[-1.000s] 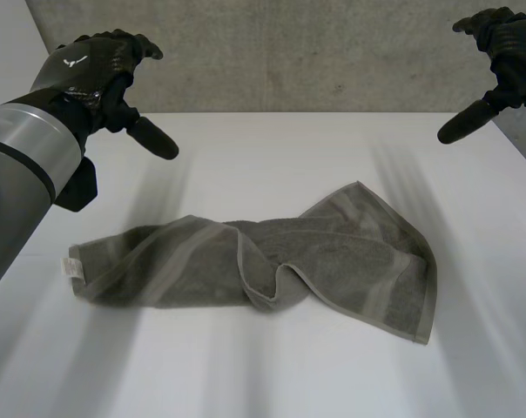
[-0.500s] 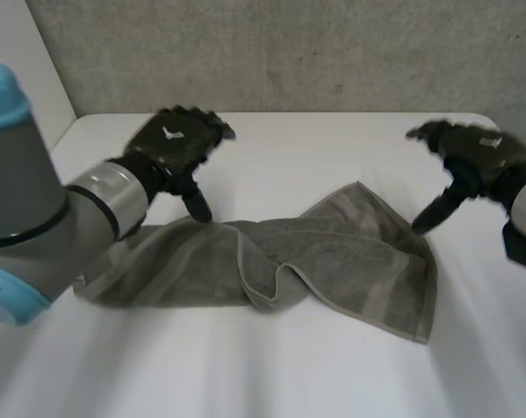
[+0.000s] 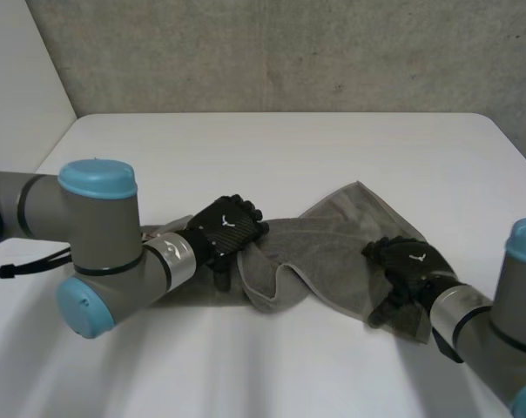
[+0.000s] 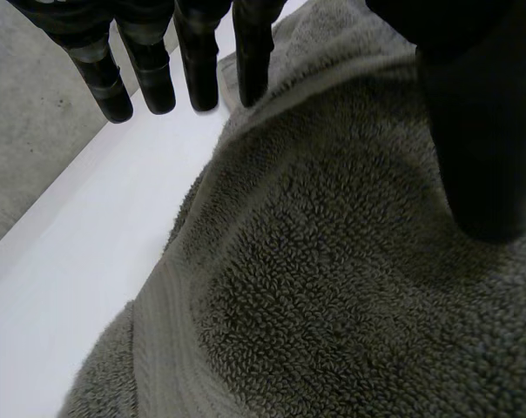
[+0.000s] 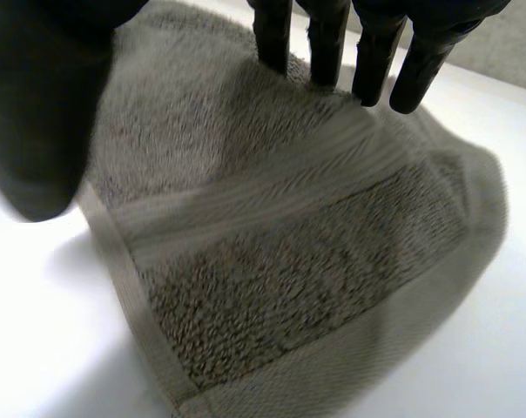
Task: Fold the towel.
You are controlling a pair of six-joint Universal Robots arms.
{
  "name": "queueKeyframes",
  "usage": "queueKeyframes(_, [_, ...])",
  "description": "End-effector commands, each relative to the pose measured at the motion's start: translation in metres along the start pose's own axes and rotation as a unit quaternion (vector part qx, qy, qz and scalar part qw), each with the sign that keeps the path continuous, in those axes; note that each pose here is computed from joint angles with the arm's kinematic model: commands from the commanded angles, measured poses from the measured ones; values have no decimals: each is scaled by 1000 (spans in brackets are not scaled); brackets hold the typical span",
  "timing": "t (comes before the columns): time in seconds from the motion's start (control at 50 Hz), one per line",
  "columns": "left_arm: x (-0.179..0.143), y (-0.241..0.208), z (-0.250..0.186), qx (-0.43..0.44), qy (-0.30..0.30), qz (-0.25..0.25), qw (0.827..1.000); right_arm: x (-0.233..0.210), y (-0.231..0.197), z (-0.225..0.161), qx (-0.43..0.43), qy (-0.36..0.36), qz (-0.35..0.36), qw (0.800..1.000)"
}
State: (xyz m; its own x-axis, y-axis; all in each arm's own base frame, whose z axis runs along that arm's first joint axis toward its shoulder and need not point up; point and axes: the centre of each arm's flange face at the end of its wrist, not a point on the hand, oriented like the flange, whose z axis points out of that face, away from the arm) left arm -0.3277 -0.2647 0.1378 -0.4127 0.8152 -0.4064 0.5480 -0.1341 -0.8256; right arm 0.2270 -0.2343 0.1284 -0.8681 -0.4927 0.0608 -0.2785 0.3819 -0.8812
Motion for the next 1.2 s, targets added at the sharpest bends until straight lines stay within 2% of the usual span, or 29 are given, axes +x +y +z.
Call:
queueKeyframes(0.02, [4,3,8,13,-6,12,1000,-3,11,21,16,5,-10,1000])
queueKeyframes(0.18, [0,-7,11,38,-26,22,999,1,-2,29,50,-3,-25,998])
queueKeyframes(0.24, [-9,-22,2,48,-49,19,997,-1,-25,22,90,-24,-30,995])
queueKeyframes(0.28, [-15,-34,-6,58,-62,17,996,3,-57,8,142,-32,-37,989])
queueKeyframes(0.38, [-30,-57,-30,76,-98,-1,992,15,-91,-5,186,-33,-46,981])
queueKeyframes(0.46, [-37,-73,-59,74,-131,-48,987,15,-104,-15,179,-52,-52,981])
queueKeyframes(0.56, [-30,-71,-85,31,-134,-96,986,20,-116,-20,144,-98,-60,983])
queueKeyframes(0.64, [-20,-63,-98,-8,-126,-129,984,37,-122,-1,127,-104,-101,981])
queueKeyframes(0.68, [-11,-51,-105,-44,-118,-167,978,41,-127,9,129,-99,-112,980])
queueKeyframes(0.76, [-4,-40,-106,-69,-110,-204,970,48,-118,46,87,-96,-104,986])
queueKeyframes(0.84, [12,-18,-98,-107,-91,-239,961,39,-104,65,53,-111,-98,988])
queueKeyframes(0.9, [23,-5,-91,-138,-76,-244,957,26,-99,71,39,-110,-100,988])
queueKeyframes(1.0, [28,1,-92,-150,-87,-241,955,24,-91,59,24,-70,-99,992])
queueKeyframes(1.08, [25,3,-95,-151,-100,-240,954,24,-97,22,69,-32,-86,993])
queueKeyframes(1.2, [20,7,-97,-148,-117,-242,952,13,-82,-22,110,-25,-53,992])
